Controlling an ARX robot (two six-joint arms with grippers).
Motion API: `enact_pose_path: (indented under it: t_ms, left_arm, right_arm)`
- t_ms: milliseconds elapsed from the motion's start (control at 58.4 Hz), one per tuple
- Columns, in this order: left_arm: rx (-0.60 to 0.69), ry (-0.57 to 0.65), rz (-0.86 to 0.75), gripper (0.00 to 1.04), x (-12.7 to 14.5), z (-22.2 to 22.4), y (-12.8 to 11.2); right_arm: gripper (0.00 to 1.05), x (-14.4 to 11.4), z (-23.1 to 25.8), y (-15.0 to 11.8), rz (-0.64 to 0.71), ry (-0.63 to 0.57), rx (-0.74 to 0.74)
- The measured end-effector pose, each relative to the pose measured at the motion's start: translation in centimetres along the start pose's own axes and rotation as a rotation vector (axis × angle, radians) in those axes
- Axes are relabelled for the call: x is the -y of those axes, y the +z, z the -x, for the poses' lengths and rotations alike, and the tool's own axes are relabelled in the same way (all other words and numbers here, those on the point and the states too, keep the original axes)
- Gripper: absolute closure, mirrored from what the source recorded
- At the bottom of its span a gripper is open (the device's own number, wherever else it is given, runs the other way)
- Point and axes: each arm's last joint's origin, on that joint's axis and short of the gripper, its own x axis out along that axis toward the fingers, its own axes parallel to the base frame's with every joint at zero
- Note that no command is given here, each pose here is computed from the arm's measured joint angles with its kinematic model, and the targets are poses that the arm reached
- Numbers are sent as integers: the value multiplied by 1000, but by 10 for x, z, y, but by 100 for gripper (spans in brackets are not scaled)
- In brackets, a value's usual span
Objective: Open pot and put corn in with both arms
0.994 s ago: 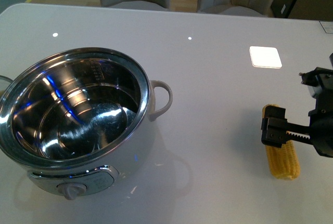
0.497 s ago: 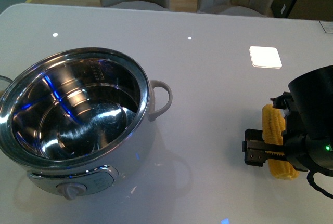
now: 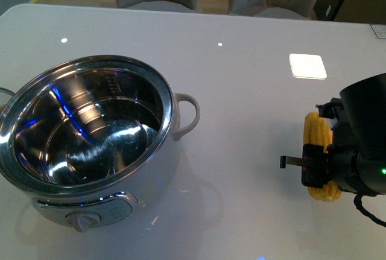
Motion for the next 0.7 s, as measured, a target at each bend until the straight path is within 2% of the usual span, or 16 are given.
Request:
enact_pose_path:
  t_ms: [223, 343, 480, 583, 702]
  left_arm:
    - [0, 0, 0, 7, 0, 0, 0]
    - [0, 0, 0, 7, 0, 0, 0]
    - [0, 0, 0, 7, 0, 0, 0]
    - [0, 0, 0, 7, 0, 0, 0]
    - [0, 0, 0, 7, 0, 0, 0]
  right_arm:
    - [78, -8, 46, 34, -81, 150, 202]
    - [80, -25, 75, 54, -125, 310, 280]
    - [81, -44, 89, 67, -160, 458, 289]
    - [81, -70, 100, 75, -180, 597, 284]
    - [82, -92, 108, 79, -177, 698, 276]
